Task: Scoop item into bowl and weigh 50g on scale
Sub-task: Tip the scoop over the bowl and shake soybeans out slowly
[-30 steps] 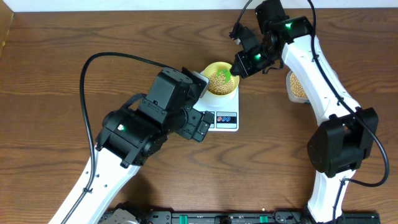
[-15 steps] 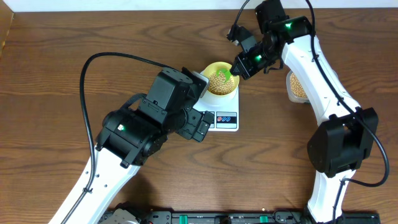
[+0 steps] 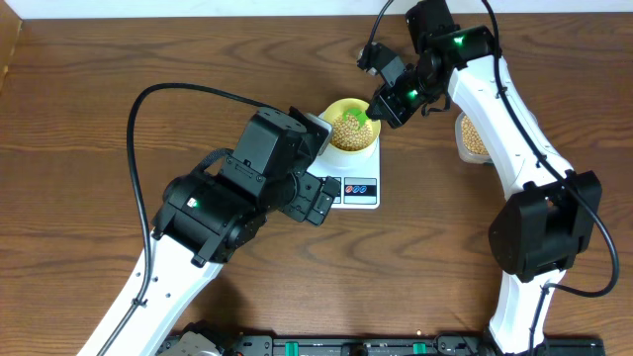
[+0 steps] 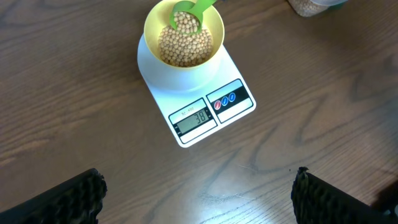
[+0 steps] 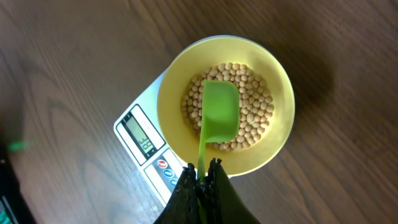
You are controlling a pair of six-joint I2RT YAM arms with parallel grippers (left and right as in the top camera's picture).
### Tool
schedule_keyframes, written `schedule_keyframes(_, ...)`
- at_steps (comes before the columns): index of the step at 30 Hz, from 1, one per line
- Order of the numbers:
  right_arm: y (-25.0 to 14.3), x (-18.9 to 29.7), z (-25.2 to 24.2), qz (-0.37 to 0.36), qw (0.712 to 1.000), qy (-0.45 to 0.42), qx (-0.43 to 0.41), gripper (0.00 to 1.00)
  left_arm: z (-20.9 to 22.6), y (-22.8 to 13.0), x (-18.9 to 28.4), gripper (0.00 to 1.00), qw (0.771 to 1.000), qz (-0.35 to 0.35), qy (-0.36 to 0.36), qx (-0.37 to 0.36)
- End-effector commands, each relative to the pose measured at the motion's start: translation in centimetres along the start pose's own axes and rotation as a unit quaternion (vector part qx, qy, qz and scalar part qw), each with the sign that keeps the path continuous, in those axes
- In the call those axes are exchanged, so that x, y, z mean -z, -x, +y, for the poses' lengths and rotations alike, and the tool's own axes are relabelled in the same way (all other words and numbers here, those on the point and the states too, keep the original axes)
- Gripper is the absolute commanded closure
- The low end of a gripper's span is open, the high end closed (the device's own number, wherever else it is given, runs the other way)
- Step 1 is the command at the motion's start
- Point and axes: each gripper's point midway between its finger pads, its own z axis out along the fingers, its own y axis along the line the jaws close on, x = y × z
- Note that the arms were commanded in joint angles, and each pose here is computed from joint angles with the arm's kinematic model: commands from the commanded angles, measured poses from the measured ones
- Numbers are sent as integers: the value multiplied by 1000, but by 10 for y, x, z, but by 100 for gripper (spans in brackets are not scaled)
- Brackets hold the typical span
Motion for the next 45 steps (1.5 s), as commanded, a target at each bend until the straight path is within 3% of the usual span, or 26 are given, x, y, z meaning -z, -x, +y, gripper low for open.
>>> schedule_keyframes(1, 12, 10, 4, -17, 999, -8, 47, 99, 3, 6, 6, 2, 1000, -10, 7, -2)
schedule_keyframes(20, 19, 7, -4, -13, 993, -48, 106, 99, 3, 6, 6, 2, 1000, -10, 7, -2)
schedule_keyframes(45, 19, 5, 1, -11, 995, -43, 90, 99, 3, 6, 6, 2, 1000, -10, 7, -2)
